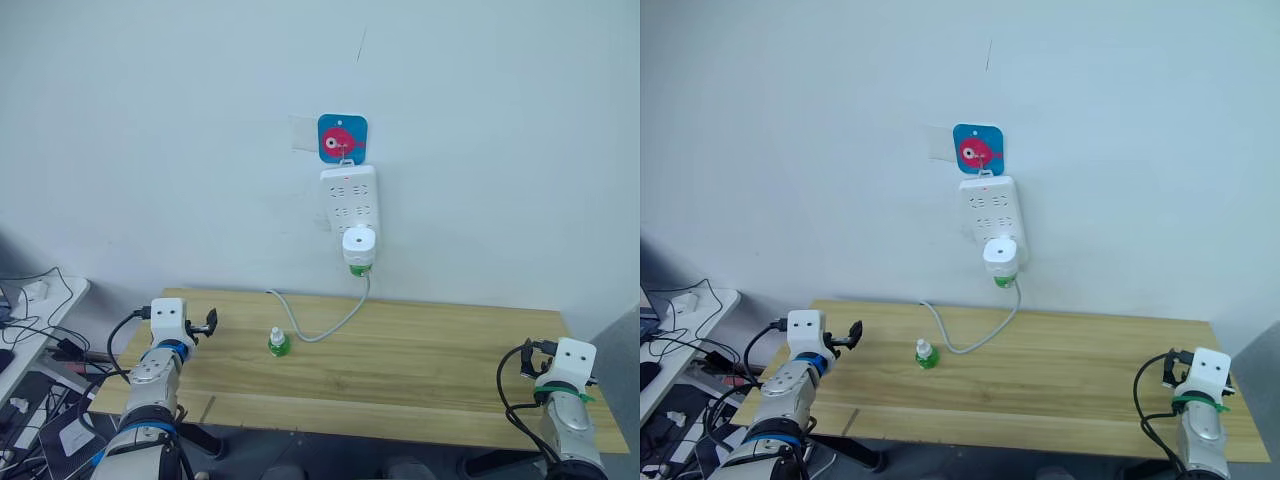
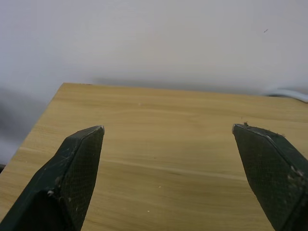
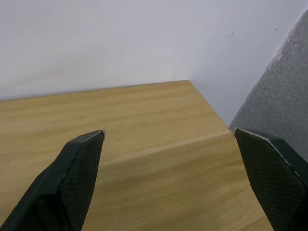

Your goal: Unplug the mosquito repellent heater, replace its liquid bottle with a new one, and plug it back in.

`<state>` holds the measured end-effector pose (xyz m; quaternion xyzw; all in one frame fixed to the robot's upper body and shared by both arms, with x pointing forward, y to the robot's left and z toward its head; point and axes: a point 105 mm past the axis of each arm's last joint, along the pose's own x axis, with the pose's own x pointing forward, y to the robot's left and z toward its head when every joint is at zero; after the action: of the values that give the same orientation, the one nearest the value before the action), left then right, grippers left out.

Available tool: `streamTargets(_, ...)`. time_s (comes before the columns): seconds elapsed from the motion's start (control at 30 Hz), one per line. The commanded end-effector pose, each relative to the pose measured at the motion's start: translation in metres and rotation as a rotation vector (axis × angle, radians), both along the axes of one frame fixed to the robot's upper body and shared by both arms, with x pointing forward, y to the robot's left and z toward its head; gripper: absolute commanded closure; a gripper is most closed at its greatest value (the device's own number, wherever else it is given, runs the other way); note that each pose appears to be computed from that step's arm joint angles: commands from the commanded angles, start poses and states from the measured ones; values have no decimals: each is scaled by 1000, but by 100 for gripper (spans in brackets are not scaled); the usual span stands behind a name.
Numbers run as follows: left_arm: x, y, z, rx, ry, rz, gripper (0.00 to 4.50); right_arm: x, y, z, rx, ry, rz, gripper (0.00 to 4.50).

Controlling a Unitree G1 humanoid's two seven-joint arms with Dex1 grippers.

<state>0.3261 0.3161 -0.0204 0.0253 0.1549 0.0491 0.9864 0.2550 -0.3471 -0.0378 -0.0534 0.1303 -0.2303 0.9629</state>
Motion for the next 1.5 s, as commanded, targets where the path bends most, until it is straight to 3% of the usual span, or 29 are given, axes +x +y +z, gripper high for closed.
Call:
streamTargets(0.03, 9, 4, 28, -14, -104, -28, 4, 6, 4, 13, 12, -57, 32, 0)
streamTargets(0.13, 7, 6, 37, -33, -131, -51, 4, 6, 8, 19, 18, -70, 57, 0)
streamTargets(0.4, 0, -16, 91, -103, -185, -369, 4, 9, 54, 55, 12, -103, 272, 0)
streamTargets(0.53, 10, -54, 139, -57, -210, -663, 4, 14, 137, 118, 125, -253, 549, 0)
streamTargets(0.63, 23, -83, 166, -56, -242, -791, 4, 13, 181, 145, 153, -281, 720, 0)
streamTargets(0.73, 35, -115, 188, -62, -278, -913, 4, 16, 207, 166, 156, -313, 802, 0)
streamTargets(0.8, 40, -131, 202, -86, -314, -983, 40, 18, 218, 183, 176, -356, 819, 0)
streamTargets(0.93, 52, -149, 211, -72, -322, -1048, 142, 17, 234, 202, 179, -390, 866, 0)
streamTargets(1.13, 67, -171, 212, -68, -321, -1130, 142, 11, 254, 216, 181, -403, 951, 0)
streamTargets(1.5, 89, -209, 209, -74, -336, -1189, 142, 9, 255, 222, 212, -406, 922, 0)
